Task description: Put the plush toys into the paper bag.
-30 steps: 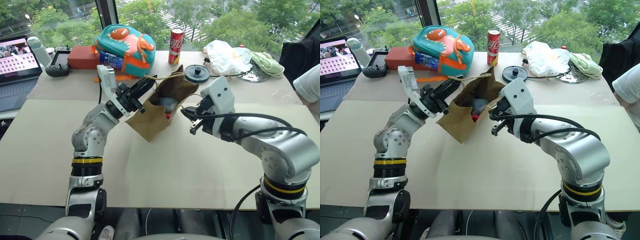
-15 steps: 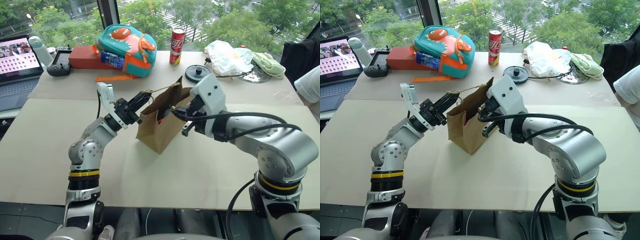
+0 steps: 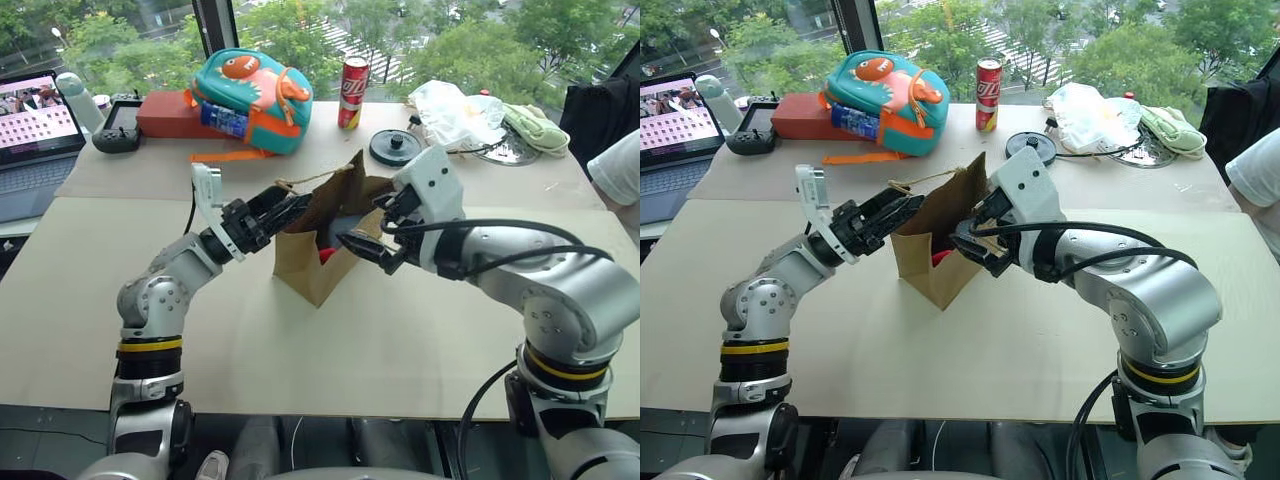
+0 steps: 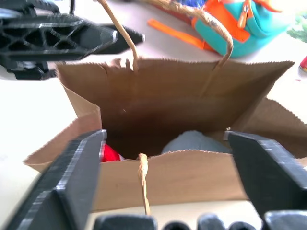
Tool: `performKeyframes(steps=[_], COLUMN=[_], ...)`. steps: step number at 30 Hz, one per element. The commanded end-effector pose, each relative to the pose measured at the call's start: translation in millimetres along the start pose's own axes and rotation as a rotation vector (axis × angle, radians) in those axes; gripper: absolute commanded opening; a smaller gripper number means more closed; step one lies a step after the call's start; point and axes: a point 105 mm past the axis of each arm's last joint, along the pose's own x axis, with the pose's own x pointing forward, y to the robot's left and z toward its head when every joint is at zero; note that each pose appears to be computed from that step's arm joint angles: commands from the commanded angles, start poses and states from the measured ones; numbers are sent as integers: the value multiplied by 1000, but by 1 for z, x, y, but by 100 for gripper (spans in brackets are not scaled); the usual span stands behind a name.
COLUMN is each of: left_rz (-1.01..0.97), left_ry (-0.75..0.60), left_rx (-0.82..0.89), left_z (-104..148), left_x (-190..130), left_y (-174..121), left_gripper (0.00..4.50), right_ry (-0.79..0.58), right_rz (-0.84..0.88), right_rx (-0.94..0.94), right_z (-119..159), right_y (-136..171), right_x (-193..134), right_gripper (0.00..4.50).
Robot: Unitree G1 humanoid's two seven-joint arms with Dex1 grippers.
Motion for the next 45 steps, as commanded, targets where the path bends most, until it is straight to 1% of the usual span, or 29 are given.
performKeyframes(steps=[1,3,6,9,11,12,13,16,17,20,21,23,28,32,34,37,41,45], left_rz=[-43,-24,12,36,32,30,28,16,7,-17,-23,-30,-37,-52,-54,-63,-69,-83], left_ry=[-26,-21,24,114,162,176,185,232,249,270,272,281,290,310,332,368,357,374], left_rx=[13,4,-5,11,17,21,25,76,92,121,127,139,158,182,208,267,288,327], left_z=[23,27,25,12,5,3,1,-7,-11,-18,-20,-22,-23,-28,-32,-41,-42,-49], left_x=[-13,-22,-37,-55,-64,-66,-68,-71,-71,-68,-67,-65,-61,-56,-55,-51,-45,-41], left_y=[-13,-10,-1,9,12,13,14,15,14,10,9,9,10,10,12,12,12,9], left_gripper=[447,447,447,447,450,450,450,450,450,450,450,450,450,450,450,450,450,450], right_ry=[-133,-156,-172,-155,-135,-125,-119,-108,-105,-98,-90,-75,110,160,161,153,120,94], right_rz=[49,77,144,238,285,294,298,321,347,411,432,447,334,230,177,160,151,177], right_rx=[-74,-74,-64,-61,-61,-65,-67,-58,-57,-53,-55,-60,-87,-101,-105,-131,-138,-151], right_z=[24,27,26,20,15,12,11,4,2,-3,-6,-11,-48,-61,-60,-54,-39,-29], right_y=[1,1,4,12,18,20,20,23,27,37,40,43,32,23,17,18,19,28], right_x=[-26,-35,-45,-51,-52,-52,-51,-49,-50,-51,-52,-51,-23,10,23,36,43,47], right_gripper=[450,450,450,450,398,387,346,250,202,113,72,7,3,3,3,3,3,3])
